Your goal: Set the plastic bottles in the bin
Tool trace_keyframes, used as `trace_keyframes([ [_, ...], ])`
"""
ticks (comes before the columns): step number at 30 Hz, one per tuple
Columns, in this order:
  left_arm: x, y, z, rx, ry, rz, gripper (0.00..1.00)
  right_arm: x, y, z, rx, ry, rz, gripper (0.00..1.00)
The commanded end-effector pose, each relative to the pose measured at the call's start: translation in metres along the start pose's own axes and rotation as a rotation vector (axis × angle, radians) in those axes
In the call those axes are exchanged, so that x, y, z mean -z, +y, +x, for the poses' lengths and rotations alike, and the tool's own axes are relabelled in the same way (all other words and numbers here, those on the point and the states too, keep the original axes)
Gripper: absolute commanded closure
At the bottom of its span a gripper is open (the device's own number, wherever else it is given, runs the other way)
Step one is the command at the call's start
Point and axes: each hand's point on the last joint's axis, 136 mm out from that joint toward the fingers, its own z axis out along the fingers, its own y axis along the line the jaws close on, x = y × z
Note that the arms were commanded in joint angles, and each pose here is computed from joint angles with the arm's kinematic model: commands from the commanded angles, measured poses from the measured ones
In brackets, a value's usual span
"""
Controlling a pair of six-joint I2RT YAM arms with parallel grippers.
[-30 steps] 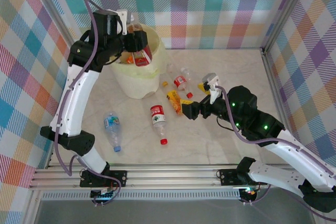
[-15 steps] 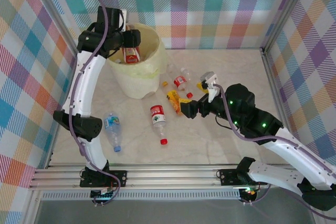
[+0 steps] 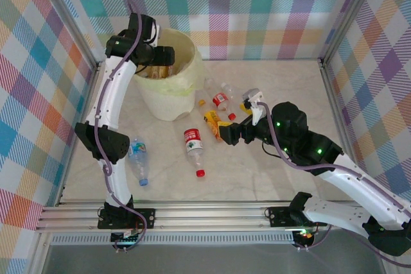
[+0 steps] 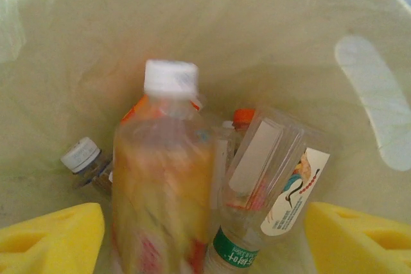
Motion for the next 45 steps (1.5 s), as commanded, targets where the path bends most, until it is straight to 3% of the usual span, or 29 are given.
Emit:
trace_keyframes([
  [1,0.011,-0.001,-0.006,0.026,-0.017,0.026,0.14,0.007,0.000,-0.009,-0.021,-0.025,0.009,0.00],
  [8,0.033,-0.008,-0.019,0.062,-0.076,0.088,0.12,0.006,-0.002,-0.003,-0.040,-0.009,0.019,0.00],
  [17,0.101,-0.034,-0.043,0.071,-0.227,0.256,0.08,0.007,-0.010,0.015,-0.074,0.024,0.048,0.00],
  [22,0.138,-0.050,-0.038,0.058,-0.270,0.371,0.00,0.009,-0.014,0.026,-0.109,0.056,0.068,0.00],
  [26,0.159,-0.066,-0.017,0.037,-0.271,0.492,0.00,0.006,-0.020,0.037,-0.181,0.085,0.106,0.00],
  [34,0.193,-0.082,0.064,-0.016,-0.220,0.671,0.00,-0.016,-0.020,0.079,-0.284,0.187,0.114,0.00],
  [45,0.171,-0.071,0.163,0.122,-0.100,0.697,0.00,-0.039,-0.012,0.134,-0.318,0.307,0.155,0.00],
])
